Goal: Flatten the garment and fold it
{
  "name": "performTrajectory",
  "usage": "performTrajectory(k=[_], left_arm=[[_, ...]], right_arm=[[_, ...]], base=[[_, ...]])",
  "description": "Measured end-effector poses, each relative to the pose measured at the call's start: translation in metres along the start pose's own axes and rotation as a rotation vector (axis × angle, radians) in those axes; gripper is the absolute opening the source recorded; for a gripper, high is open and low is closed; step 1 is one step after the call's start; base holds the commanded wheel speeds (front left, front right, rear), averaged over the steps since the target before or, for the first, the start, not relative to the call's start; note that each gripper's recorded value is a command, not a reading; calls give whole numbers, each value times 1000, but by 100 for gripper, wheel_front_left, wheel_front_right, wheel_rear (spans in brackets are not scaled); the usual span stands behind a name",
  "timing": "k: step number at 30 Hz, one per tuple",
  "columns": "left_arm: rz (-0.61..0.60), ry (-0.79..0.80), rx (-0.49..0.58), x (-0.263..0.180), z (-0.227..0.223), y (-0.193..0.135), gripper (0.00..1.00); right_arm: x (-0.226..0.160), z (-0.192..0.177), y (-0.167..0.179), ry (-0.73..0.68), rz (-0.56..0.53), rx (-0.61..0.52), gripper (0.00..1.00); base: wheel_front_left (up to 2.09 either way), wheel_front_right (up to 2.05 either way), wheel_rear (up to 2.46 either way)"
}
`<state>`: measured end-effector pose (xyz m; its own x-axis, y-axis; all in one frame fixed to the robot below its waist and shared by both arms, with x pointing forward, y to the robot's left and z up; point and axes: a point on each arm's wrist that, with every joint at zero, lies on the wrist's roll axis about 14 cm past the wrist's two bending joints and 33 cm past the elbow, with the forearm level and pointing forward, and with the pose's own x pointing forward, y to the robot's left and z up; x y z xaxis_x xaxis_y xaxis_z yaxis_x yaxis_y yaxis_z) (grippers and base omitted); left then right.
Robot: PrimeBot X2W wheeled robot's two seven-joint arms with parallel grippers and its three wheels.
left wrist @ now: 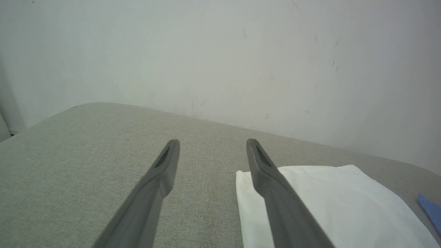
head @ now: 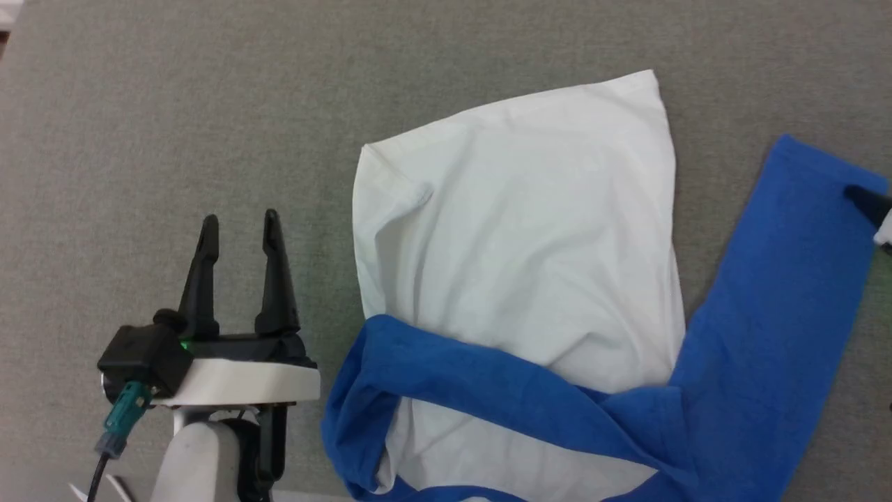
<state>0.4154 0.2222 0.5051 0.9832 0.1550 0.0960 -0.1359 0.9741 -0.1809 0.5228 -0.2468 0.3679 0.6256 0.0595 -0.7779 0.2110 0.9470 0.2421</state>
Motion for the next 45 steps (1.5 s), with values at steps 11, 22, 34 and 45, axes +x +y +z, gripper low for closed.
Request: performTrajectory(k=[11, 22, 34, 45], left_arm=[[30, 36, 20, -3, -11, 11, 100], [14, 14, 0, -25, 4, 4, 100], [-16, -24, -28, -60, 23, -6, 100], [-35, -57, -33, -72, 34, -10, 100]], right_arm=[[14, -2, 7, 83, 2, 13, 0], [-38, 31, 67, -180, 149, -127, 0], [-146, -19, 160, -322, 459, -371, 0], [-184, -118, 247, -224, 747, -367, 0]], base=[[0, 0, 0], [0, 0, 0], [0, 0, 0], [0, 0, 0]])
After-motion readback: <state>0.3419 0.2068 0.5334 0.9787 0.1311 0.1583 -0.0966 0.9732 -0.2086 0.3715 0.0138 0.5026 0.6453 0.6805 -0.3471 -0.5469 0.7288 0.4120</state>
